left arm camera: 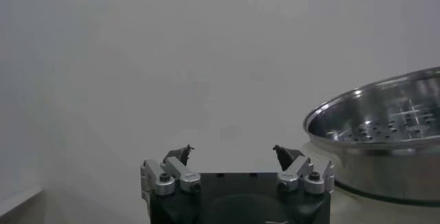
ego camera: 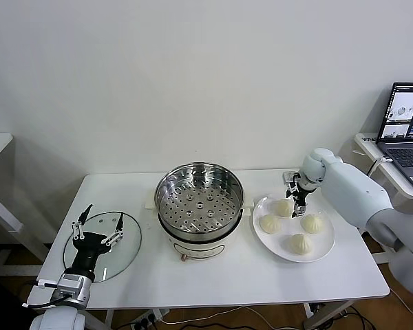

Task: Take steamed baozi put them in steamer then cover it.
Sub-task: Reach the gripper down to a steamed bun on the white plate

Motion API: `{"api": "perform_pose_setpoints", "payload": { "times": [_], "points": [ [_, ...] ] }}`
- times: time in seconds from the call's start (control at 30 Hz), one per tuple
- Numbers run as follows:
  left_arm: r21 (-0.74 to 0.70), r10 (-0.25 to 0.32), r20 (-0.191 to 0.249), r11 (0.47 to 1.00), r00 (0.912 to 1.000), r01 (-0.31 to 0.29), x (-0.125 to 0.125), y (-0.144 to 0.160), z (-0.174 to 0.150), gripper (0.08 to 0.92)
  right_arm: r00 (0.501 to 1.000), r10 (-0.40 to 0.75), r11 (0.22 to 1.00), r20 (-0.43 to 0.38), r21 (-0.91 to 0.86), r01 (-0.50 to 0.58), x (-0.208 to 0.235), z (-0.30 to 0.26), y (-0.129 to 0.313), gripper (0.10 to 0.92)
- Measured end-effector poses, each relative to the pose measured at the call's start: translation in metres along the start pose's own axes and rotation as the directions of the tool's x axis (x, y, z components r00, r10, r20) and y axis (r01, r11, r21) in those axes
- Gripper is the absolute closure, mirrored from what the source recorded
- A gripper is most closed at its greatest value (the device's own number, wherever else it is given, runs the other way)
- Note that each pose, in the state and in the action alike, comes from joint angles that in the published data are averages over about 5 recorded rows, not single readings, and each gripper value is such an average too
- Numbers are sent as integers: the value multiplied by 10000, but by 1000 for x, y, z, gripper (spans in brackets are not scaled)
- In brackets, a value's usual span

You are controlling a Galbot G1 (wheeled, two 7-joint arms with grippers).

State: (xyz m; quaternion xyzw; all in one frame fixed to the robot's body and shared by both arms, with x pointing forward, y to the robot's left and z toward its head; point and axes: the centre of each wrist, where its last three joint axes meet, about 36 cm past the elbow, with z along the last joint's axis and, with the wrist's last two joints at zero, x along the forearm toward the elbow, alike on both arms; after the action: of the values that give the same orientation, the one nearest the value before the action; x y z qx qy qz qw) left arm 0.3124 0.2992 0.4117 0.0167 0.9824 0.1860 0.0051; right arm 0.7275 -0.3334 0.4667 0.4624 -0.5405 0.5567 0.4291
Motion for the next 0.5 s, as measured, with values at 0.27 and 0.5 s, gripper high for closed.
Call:
{"api": "perform_pose_setpoints", "payload": {
  "times": [0.27,0.5],
  "points": [
    [27,-35,-15,10000,10000,35,-2,0,2,177,10000,-1,10000,-42,48,1,-7,-1,2,274],
    [41,-50,-33,10000,10000,50,-3,-1,3,177,10000,72,9999,-31,151,-72,-6,-2,1,307]
  ]
}}
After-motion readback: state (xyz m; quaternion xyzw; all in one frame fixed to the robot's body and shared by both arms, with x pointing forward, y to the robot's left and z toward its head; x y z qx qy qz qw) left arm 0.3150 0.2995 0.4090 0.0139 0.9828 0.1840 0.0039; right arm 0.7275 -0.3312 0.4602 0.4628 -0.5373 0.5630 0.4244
